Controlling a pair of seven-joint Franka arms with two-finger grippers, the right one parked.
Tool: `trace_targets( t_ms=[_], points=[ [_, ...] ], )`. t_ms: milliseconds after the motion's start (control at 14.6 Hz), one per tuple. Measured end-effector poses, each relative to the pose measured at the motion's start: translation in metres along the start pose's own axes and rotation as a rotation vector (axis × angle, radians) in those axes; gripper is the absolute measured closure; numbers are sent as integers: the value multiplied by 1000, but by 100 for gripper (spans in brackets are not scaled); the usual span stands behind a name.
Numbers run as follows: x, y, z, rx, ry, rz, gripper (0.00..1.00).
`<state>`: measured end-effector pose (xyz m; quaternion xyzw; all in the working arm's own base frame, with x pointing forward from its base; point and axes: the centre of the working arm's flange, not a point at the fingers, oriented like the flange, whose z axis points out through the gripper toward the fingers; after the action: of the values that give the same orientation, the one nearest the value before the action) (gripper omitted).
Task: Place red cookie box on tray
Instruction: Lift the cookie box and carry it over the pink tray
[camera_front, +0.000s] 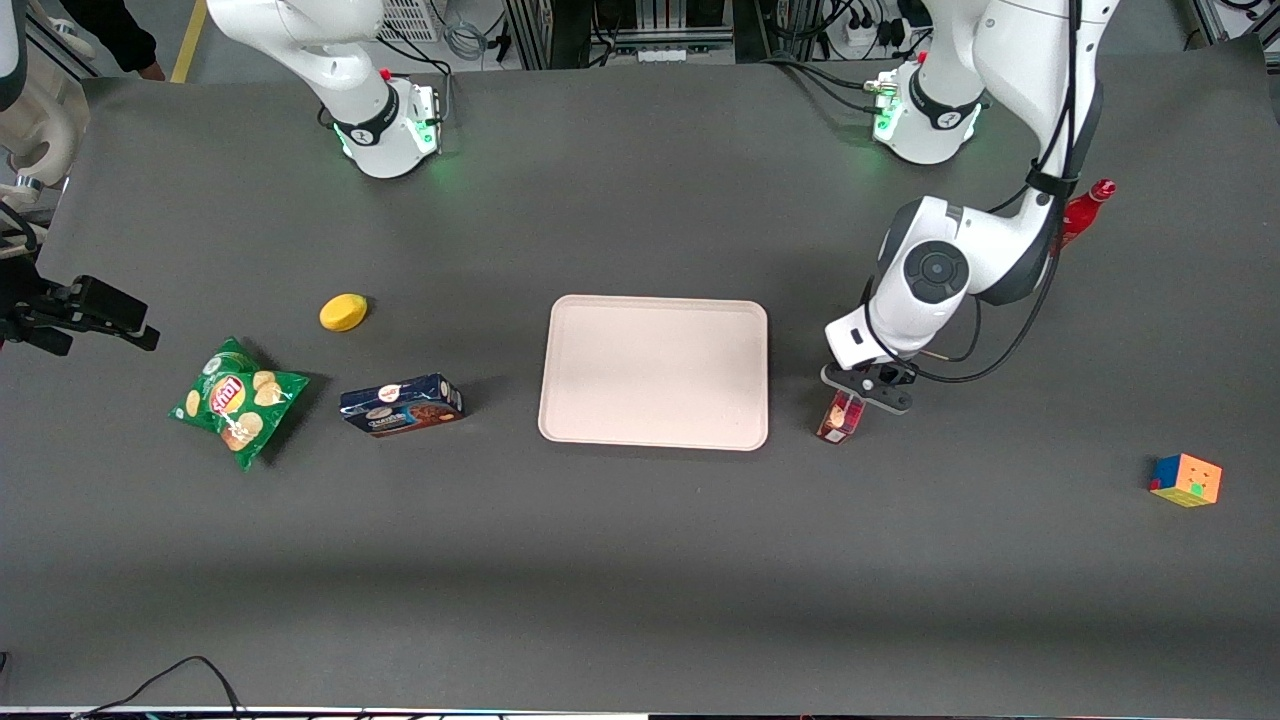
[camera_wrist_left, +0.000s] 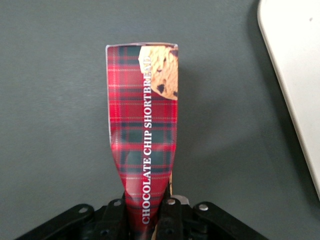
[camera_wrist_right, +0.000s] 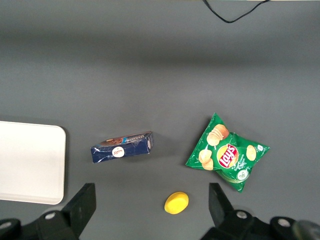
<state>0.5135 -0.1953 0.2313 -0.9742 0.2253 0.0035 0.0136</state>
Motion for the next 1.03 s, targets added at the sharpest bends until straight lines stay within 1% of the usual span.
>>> trace_targets(
  t_ms=[69, 206, 275, 343, 480, 549, 618, 755, 824, 961, 1029],
  points=[
    [6, -3, -11, -7, -31, -16, 79],
    [23, -6, -54, -22, -92, -34, 79],
    [32, -6, -82, -30, -106, -43, 79],
    [40, -6, -110, -51, -112, -60, 79],
    [51, 0, -156, -124, -107, -101, 79],
    [56, 4, -174, -153, -99, -131, 79],
    [60, 11, -186, -165, -88, -164, 79],
    [68, 37, -204, -171, -67, -256, 79],
    [71, 57, -209, -170, -64, -301, 79],
    [76, 103, -208, -172, -55, -374, 79],
    [79, 126, -201, -172, -45, -397, 79]
  ],
)
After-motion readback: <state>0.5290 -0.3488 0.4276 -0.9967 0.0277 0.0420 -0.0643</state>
